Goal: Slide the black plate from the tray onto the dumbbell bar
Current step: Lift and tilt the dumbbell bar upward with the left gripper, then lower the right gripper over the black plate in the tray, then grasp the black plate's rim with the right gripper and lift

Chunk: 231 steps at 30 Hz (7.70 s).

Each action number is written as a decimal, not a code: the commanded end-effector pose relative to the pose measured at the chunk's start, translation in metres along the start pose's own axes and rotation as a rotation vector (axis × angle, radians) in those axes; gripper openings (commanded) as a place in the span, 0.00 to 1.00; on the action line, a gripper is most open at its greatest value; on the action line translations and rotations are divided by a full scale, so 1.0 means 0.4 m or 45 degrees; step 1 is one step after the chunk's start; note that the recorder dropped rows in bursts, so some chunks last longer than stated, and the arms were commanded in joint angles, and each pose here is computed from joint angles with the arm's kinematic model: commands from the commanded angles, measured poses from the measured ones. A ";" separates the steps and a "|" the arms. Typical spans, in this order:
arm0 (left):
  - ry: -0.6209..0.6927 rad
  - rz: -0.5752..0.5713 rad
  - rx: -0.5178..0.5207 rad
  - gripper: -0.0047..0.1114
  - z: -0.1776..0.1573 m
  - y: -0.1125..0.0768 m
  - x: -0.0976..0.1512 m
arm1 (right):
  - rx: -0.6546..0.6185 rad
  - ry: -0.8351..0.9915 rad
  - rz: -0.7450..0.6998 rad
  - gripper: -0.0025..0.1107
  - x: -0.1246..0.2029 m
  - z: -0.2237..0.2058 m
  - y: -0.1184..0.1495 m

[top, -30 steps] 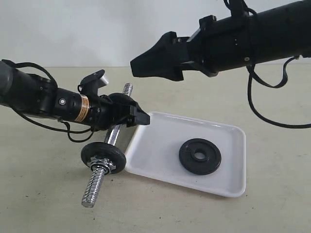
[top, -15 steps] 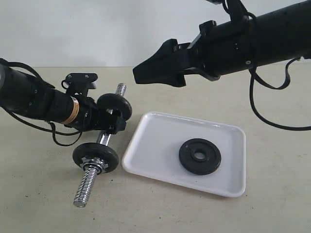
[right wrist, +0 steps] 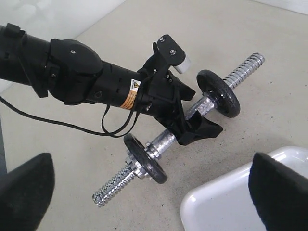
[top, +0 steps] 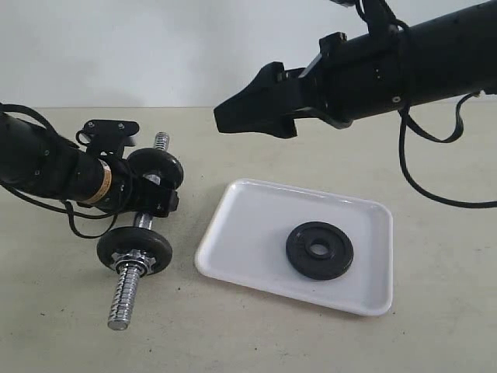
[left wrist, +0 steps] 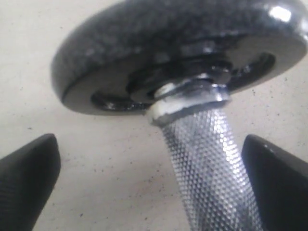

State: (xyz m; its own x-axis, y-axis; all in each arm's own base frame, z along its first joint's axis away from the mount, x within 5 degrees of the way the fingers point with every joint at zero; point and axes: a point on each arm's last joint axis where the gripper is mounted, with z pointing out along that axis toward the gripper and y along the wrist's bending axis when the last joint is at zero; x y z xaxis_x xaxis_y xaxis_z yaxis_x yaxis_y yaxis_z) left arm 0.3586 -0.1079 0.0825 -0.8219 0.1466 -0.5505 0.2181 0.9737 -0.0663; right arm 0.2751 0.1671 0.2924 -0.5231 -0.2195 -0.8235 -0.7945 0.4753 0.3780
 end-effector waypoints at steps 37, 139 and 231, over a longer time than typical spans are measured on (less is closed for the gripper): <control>-0.253 0.607 0.431 0.08 -0.084 -0.095 -0.143 | 0.126 0.026 -0.019 0.90 0.010 0.017 -0.039; -0.341 0.706 0.693 0.08 -0.251 -0.110 -0.104 | 0.665 0.781 0.573 0.90 0.293 0.164 -0.236; -0.323 0.662 0.769 0.08 -0.258 -0.120 -0.100 | 0.829 1.287 0.384 0.90 0.459 0.276 -0.260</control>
State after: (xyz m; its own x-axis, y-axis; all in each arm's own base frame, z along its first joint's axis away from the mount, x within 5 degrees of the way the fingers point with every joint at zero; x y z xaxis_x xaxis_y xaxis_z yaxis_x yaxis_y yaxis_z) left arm 0.3294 -0.1359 0.1623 -0.4454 0.5114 -0.7349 0.8220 0.5589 -0.1093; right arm 0.3172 0.1840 0.1082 -0.8828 -0.4383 -0.1689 -0.4434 0.8963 -0.0085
